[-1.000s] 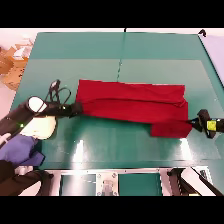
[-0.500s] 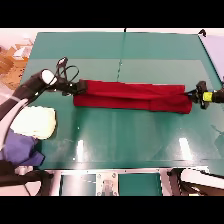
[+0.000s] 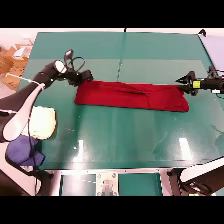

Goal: Fold the shirts.

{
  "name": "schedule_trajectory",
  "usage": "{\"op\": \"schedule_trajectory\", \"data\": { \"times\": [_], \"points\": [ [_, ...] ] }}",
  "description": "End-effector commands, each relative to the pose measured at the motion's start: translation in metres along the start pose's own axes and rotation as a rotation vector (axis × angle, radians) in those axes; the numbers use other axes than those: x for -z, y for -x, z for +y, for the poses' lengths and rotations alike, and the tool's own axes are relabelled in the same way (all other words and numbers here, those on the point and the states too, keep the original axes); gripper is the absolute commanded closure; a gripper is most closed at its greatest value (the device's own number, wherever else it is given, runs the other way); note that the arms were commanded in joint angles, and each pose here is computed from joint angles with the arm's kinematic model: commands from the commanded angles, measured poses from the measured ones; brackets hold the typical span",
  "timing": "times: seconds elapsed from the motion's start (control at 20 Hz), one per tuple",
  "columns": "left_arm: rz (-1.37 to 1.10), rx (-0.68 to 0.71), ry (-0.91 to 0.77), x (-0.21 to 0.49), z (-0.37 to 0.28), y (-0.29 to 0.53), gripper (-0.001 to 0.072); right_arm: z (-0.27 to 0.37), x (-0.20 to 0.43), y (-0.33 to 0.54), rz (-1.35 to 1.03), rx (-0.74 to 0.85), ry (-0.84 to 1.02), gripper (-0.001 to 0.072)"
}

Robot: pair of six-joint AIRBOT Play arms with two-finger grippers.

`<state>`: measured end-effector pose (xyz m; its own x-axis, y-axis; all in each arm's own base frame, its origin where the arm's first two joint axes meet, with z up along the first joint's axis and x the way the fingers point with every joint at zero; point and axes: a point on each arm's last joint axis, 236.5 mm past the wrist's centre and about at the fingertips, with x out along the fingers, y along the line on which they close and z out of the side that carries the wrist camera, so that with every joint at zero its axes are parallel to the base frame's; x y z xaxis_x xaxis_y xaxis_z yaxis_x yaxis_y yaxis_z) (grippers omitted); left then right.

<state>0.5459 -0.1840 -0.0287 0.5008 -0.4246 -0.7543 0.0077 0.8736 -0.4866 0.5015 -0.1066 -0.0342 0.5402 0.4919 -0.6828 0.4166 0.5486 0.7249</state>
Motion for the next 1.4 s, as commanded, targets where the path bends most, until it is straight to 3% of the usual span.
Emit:
{"op": "schedule_trajectory", "data": {
  "times": [0.0, 0.1, 0.45, 0.75, 1.25, 1.3, 1.35],
  "points": [
    [-0.027, -0.008, 0.022, -0.036, 0.018, 0.022, 0.0046, -0.005, -0.022, 0.033, 0.002, 0.010, 0.164, 0.0138],
    [-0.027, -0.016, 0.044, -0.053, 0.034, 0.042, 0.0046, -0.037, -0.021, 0.056, 0.030, 0.078, 0.178, 0.0090],
    [0.062, 0.010, 0.095, -0.042, 0.041, 0.056, 0.0046, -0.108, 0.010, 0.051, 0.210, 0.059, 0.108, 0.0090],
    [0.083, 0.066, 0.130, -0.038, 0.027, 0.057, 0.0046, -0.084, 0.035, 0.005, 0.323, -0.189, 0.124, 0.0090],
    [0.097, 0.095, 0.135, -0.034, 0.015, 0.056, 0.0047, -0.069, 0.050, -0.010, 0.394, -0.201, 0.193, 0.0094],
    [0.101, 0.098, 0.126, -0.032, 0.012, 0.054, 0.0047, -0.067, 0.053, -0.014, 0.406, -0.196, 0.202, 0.0099],
    [0.104, 0.102, 0.114, -0.029, 0.006, 0.053, 0.0047, -0.065, 0.055, -0.017, 0.413, -0.191, 0.210, 0.0226]
  ]
}}
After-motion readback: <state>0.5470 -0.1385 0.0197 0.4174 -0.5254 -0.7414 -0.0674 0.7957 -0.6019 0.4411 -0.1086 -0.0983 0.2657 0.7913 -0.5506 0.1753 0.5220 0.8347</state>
